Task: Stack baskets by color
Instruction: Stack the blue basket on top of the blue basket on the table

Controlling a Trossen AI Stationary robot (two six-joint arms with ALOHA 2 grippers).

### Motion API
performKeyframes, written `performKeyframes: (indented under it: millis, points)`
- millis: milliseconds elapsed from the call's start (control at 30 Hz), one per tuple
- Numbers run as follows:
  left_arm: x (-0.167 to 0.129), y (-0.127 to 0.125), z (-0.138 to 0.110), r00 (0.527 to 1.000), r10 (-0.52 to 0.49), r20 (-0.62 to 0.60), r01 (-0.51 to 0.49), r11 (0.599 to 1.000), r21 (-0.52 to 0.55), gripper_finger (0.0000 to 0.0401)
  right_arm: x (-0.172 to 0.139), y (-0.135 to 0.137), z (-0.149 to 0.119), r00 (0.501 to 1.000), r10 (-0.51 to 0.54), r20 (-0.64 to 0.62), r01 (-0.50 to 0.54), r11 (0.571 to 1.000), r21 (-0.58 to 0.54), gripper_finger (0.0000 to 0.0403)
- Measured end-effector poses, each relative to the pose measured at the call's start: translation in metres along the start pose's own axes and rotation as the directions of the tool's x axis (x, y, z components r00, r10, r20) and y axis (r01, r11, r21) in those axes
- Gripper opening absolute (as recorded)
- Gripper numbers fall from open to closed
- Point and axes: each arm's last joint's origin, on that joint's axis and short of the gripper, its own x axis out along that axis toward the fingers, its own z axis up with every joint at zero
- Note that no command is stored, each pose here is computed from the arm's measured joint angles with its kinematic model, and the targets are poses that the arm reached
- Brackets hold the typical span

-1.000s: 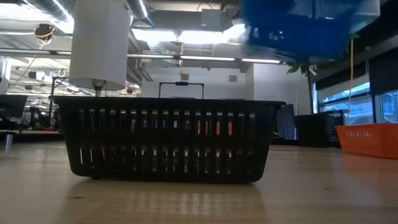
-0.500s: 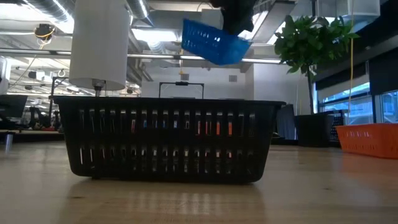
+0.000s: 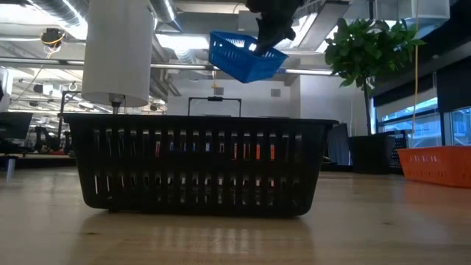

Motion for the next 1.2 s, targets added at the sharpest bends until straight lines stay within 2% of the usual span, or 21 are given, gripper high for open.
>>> performKeyframes:
  millis: [200, 500, 733, 900, 1200]
  points:
    - [0.028, -0.002, 0.000, 1.000, -0.006, -0.027, 0.007, 0.997, 0.072, 0.0076, 0.000, 0.000, 0.001, 1.000, 0.003, 0.013, -0.003, 1.000, 0.002, 0.0000]
    - [0.051, -0.009, 0.000, 0.998, -0.047, -0.043, 0.050, 0.996, 0.078, 0.0076, 0.000, 0.000, 0.002, 1.000, 0.003, 0.019, -0.003, 1.000, -0.018, 0.0000]
    - [0.060, -0.015, 0.000, 0.995, -0.044, -0.088, 0.052, 0.994, 0.094, 0.0076, 0.000, 0.000, 0.002, 1.000, 0.004, 0.024, -0.003, 1.000, -0.023, 0.0000]
    - [0.063, -0.015, -0.002, 0.989, 0.003, -0.147, 0.012, 0.995, 0.104, 0.0076, 0.000, 0.000, 0.002, 1.000, 0.004, 0.023, -0.003, 1.000, -0.027, 0.0000]
    - [0.069, -0.017, -0.002, 0.984, 0.020, -0.177, 0.000, 0.994, 0.109, 0.0076, 0.000, 0.000, 0.002, 1.000, 0.004, 0.023, -0.003, 0.999, -0.046, 0.0000]
